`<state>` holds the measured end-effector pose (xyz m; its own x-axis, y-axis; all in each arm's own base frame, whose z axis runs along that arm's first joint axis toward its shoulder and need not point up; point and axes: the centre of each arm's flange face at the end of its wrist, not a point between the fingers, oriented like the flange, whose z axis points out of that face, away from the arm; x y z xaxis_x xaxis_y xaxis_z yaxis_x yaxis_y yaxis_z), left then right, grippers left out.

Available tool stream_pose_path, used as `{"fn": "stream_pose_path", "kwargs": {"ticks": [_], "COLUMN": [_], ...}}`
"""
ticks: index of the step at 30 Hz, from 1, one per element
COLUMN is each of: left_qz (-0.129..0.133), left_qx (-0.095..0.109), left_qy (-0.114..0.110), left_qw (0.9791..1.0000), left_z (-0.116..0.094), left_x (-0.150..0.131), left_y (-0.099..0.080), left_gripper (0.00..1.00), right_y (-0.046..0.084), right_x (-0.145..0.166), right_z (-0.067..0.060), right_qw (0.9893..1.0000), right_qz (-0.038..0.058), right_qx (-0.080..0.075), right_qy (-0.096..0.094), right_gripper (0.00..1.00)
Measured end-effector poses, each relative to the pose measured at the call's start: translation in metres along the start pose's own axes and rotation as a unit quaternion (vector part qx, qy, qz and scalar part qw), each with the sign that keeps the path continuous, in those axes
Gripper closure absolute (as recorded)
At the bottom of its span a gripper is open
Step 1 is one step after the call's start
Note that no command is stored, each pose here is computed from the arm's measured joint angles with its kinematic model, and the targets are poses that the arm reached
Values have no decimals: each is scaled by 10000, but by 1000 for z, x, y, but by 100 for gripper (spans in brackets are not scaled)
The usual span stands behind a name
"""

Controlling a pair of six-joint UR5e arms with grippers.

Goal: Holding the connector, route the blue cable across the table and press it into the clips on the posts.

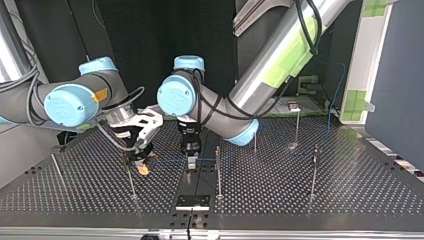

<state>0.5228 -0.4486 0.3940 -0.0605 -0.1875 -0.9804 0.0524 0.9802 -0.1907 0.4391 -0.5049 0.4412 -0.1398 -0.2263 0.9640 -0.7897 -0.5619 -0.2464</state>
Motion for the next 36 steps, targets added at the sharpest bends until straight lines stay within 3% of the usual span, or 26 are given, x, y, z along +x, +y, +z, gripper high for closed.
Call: {"fn": "stream_pose_path", "kwargs": {"ticks": [2, 9, 11, 12, 14, 15, 16, 26, 31, 36], "left_qz": [23, 38, 40, 43, 49, 48, 46, -67, -62, -103], "left_qx": [10, 11, 3, -1, -31, -52, -75, -432, -575, -590], "left_qy": [41, 65, 61, 59, 51, 46, 40, -14, 11, 32], "left_qw": [10000, 10000, 10000, 10000, 10000, 10000, 10000, 9990, 9983, 9982], "left_z": [1, 1, 0, -1, -2, -3, -4, -12, -17, -21], "left_x": [7, 12, 12, 12, 12, 13, 13, 16, 23, 38], "left_y": [-2, -4, -5, -5, -6, -7, -7, -6, -4, 1], "left_gripper": [23, 39, 56, 56, 87, 87, 98, 100, 100, 100], "right_y": [0, 0, 0, 0, 0, 0, -1, -2, 4, 12], "right_x": [0, 0, 0, 0, 0, 0, 0, -9, -25, -45], "right_z": [0, 0, 0, 0, 0, 0, 0, -1, -3, -7], "right_qw": [10000, 10000, 10000, 10000, 10000, 10000, 10000, 9999, 9997, 9989], "right_qz": [0, -2, -2, -2, -2, -2, -2, 8, 12, 20], "right_qx": [6, 18, 20, 20, 20, 22, 23, 26, -33, -111], "right_qy": [1, 9, 11, 10, 9, 7, 6, -97, -254, -460], "right_gripper": [100, 100, 100, 100, 100, 100, 100, 100, 100, 100]}}
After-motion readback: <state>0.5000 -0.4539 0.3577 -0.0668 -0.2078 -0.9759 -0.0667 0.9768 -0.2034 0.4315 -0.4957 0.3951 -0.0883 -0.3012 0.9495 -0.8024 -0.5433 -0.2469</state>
